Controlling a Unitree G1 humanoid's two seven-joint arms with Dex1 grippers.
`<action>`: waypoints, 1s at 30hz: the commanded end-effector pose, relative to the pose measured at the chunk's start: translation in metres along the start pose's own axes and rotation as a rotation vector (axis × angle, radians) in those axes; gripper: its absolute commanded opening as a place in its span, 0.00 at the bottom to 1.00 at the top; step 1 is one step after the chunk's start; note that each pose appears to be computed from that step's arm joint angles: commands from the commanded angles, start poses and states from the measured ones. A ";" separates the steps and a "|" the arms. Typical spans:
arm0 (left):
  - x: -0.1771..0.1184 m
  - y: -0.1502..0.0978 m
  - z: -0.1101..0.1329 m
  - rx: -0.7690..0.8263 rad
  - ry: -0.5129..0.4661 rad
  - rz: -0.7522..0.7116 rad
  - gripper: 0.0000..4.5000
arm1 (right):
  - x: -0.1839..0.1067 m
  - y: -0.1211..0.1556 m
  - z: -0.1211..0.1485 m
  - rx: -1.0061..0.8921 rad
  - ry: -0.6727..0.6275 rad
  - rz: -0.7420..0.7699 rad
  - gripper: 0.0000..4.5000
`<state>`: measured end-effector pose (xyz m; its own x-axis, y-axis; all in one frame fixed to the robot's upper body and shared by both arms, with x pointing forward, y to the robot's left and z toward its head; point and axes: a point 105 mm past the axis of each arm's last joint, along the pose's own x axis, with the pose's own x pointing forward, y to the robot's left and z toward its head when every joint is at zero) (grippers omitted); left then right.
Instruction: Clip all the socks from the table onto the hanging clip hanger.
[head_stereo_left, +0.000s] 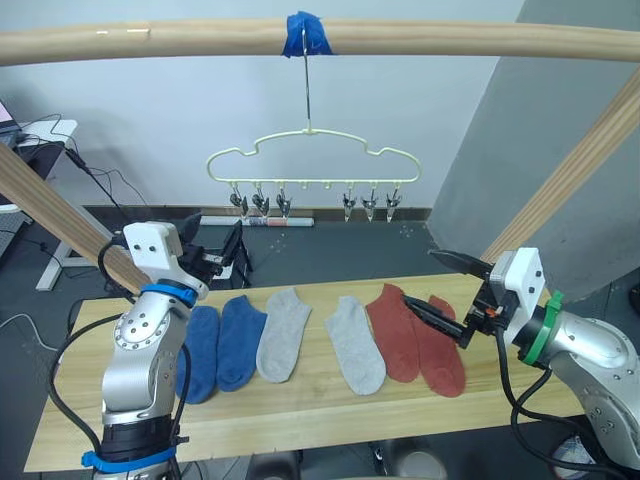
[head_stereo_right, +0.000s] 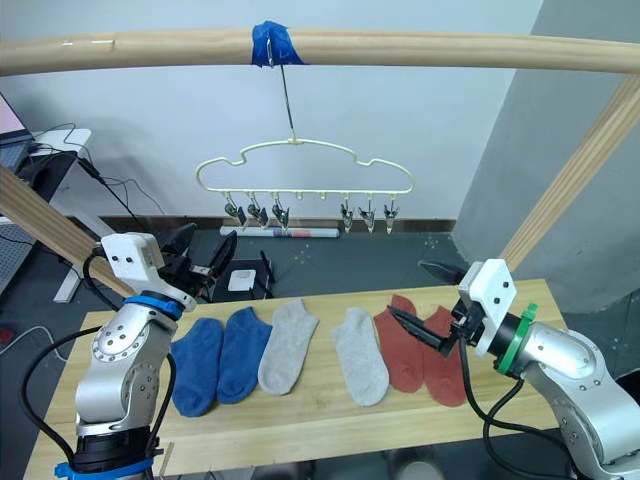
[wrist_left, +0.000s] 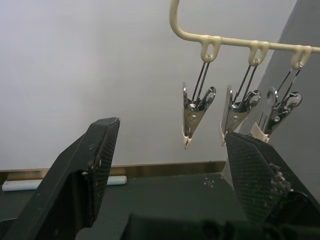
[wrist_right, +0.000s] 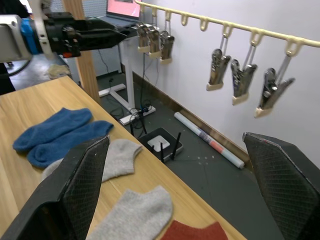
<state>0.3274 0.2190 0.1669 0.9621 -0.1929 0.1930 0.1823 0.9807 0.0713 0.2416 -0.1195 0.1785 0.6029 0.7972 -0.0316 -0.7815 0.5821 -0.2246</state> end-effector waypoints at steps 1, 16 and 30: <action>0.004 -0.004 0.013 0.024 -0.045 -0.006 0.82 | 0.005 0.011 0.019 -0.039 -0.062 0.047 1.00; 0.017 -0.007 0.020 0.001 -0.072 0.002 0.82 | 0.010 0.019 0.025 -0.045 -0.080 0.063 1.00; 0.031 -0.011 0.030 -0.001 -0.123 0.019 0.82 | 0.012 0.018 0.029 -0.032 -0.078 0.048 1.00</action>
<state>0.3506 0.2045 0.1832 0.9538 -0.1720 0.2462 0.1661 0.9851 0.0444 0.2362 -0.0988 0.1906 0.5662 0.8243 -0.0022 -0.8045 0.5520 -0.2192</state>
